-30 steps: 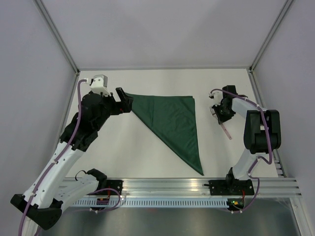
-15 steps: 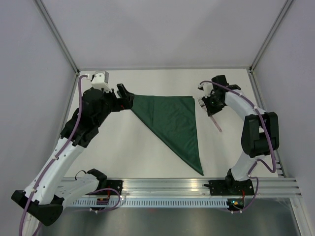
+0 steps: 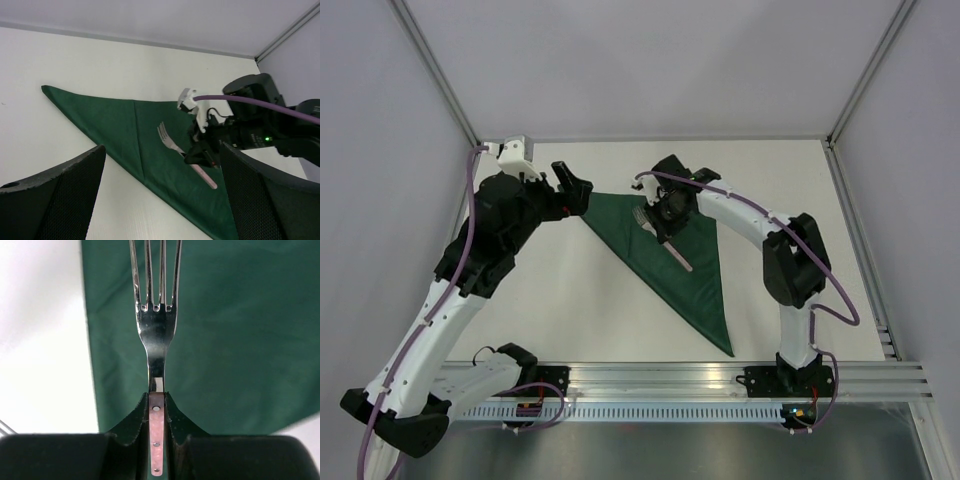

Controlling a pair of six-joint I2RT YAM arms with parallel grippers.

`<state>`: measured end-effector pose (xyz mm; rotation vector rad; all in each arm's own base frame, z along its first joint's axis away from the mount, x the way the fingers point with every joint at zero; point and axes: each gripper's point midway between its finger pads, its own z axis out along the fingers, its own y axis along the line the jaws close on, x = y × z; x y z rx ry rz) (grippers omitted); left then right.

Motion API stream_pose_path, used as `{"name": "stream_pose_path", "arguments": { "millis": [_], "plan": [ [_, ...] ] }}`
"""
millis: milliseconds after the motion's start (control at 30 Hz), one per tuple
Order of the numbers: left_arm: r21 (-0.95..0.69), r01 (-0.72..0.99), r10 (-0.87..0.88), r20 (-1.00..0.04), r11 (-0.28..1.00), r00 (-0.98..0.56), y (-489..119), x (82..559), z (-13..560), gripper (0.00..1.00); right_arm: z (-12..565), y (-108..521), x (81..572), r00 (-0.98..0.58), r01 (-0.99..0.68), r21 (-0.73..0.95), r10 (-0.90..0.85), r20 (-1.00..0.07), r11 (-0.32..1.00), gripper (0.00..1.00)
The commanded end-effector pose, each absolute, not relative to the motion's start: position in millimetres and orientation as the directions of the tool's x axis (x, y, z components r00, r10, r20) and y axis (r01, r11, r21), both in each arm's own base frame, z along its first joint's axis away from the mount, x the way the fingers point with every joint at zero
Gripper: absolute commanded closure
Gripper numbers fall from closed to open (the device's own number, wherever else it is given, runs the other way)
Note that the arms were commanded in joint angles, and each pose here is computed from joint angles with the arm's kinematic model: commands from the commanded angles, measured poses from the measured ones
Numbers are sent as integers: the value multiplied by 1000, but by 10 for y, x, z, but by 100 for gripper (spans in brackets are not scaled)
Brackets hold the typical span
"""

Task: Fold the napkin, place the utensils inside, and roll it up
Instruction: Place the utensil onto the napkin

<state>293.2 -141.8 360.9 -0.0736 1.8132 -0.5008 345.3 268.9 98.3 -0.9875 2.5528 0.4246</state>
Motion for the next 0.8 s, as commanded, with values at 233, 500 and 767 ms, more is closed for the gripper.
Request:
{"name": "stream_pose_path", "arguments": {
  "millis": [233,500,767],
  "plan": [
    [-414,174,-362,-893,893,-269,-1284,2788,3845,2,845,3293,3314,-741,-651,220,-543,-396,727,100],
    [-422,179,-365,-888,889,-278,-1316,2802,3828,2,694,3504,3215,-726,-671,208,-571,-383,712,100],
    [-415,178,-362,-892,892,-270,-1279,2760,3826,2,442,3610,3160,-727,-672,194,-586,-357,715,99]
  ]
}}
